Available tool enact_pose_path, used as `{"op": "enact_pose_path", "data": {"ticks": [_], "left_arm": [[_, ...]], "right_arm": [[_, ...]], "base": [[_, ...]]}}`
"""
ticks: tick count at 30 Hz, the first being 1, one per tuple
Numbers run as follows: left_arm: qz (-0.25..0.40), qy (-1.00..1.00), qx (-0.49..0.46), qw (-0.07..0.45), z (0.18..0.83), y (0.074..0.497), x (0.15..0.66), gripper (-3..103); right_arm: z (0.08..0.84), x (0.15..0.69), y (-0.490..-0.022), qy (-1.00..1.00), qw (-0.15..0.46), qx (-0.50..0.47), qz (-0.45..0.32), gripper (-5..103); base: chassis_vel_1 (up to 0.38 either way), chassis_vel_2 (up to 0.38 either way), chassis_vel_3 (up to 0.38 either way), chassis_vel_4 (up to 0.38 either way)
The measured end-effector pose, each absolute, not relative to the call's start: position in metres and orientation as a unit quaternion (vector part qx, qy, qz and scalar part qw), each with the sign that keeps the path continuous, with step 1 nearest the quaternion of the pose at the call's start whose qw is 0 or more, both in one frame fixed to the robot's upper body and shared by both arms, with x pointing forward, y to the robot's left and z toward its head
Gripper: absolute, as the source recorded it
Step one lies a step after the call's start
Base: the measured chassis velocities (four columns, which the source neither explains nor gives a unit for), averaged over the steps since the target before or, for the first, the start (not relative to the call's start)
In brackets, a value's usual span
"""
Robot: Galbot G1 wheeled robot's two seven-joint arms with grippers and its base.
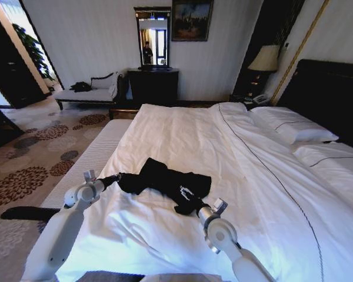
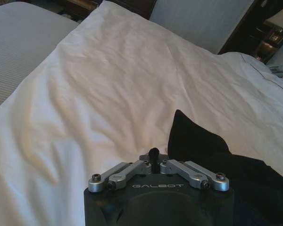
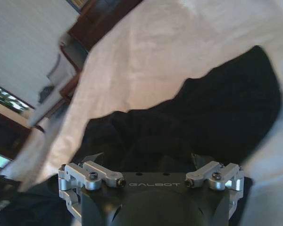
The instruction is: Fold the clothes on the bed.
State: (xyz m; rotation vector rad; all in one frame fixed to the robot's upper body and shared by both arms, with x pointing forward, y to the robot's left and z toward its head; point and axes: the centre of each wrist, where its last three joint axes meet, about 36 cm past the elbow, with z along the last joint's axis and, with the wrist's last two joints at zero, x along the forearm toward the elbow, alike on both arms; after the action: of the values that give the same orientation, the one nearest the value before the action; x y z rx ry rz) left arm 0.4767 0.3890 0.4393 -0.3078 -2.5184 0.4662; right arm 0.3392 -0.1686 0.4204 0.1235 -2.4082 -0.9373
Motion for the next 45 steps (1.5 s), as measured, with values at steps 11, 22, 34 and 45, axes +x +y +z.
{"op": "enact_pose_path", "data": {"ticks": [11,22,34,45], "left_arm": [[0.172,-0.938,-0.113,0.278,0.437,0.389,0.470,2],[0.164,-0.940,-0.106,0.281,0.433,0.390,0.466,2],[0.162,-0.941,-0.104,0.280,0.431,0.390,0.466,2],[0.163,-0.945,-0.104,0.264,0.439,0.392,0.466,2]], "right_arm": [[0.407,0.349,-0.162,-0.898,0.301,0.035,-0.319,99],[0.400,0.351,-0.159,-0.903,0.309,0.044,-0.297,56],[0.396,0.349,-0.164,-0.912,0.286,0.048,-0.289,18],[0.413,0.339,-0.176,-0.924,0.235,0.078,-0.293,0]], "base": [[0.000,0.000,0.000,0.000],[0.000,0.000,0.000,0.000],[0.000,0.000,0.000,0.000],[0.000,0.000,0.000,0.000]]}}
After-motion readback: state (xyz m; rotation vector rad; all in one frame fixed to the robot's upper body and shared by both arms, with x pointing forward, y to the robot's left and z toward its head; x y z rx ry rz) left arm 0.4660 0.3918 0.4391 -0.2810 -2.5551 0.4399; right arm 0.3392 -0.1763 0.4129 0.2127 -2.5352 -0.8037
